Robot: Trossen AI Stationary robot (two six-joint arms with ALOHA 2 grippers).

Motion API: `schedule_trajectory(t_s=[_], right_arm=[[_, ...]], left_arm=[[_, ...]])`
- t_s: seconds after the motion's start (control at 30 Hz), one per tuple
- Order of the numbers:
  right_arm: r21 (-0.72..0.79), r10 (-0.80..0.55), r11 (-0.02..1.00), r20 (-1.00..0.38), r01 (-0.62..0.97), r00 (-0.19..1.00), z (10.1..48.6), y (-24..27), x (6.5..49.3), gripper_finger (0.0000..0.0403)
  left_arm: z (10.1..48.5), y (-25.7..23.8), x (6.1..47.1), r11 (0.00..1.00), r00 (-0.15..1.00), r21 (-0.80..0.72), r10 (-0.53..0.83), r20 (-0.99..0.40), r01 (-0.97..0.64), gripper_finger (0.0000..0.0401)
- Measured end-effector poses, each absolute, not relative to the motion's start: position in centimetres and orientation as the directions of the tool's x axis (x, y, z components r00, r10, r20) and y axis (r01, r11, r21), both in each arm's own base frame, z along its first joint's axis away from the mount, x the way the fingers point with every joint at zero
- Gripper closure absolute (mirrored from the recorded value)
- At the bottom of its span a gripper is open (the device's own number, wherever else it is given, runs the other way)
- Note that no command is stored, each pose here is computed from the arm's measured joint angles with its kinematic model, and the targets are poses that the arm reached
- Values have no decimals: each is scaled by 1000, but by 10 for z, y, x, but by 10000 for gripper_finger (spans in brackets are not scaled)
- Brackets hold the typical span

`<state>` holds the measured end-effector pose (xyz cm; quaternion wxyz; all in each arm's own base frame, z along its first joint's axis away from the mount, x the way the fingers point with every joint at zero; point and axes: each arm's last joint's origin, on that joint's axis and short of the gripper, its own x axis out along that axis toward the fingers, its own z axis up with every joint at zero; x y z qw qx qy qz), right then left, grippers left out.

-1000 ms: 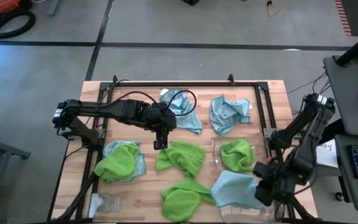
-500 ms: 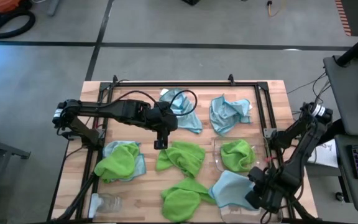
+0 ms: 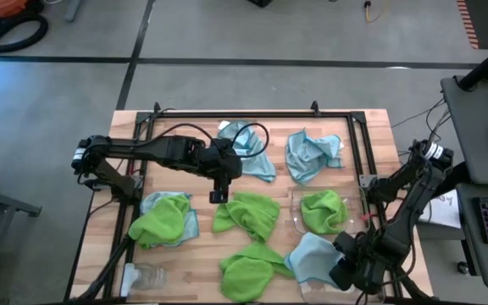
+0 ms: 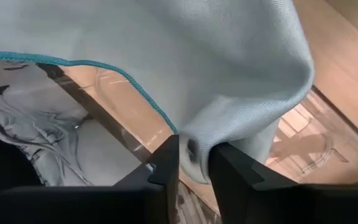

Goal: Sort microfiber towel by color & place in baskets
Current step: Put the blue microfiber cloth into the bottom transparent bin

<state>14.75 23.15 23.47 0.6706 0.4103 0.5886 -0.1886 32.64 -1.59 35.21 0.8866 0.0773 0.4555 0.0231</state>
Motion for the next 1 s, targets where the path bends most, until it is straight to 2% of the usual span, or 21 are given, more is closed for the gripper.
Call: schedule_trajectory(t_s=[0.23,0.33,0.47,0.57,0.7,0.87,1.0], right_arm=[[303,366,455,-921,837,134,244,238,146,297],[344,408,431,-899,834,160,258,242,149,297],[436,387,474,-883,765,265,276,244,154,305],[451,282,587,-893,673,352,282,238,157,314],[338,67,727,-901,598,428,280,220,162,326],[144,-168,792,-882,593,439,276,188,179,334],[51,-365,760,-792,648,490,280,159,198,335]], left_arm=[[352,-16,326,986,581,163,111,-806,37,401],[352,-16,326,986,581,163,111,-806,37,401],[352,-16,326,986,581,163,111,-806,37,401],[352,-16,326,986,581,162,111,-806,37,401],[352,-16,326,987,581,160,111,-806,33,401],[352,-16,326,989,581,148,111,-806,17,401],[352,-16,326,990,581,143,111,-806,10,401]])
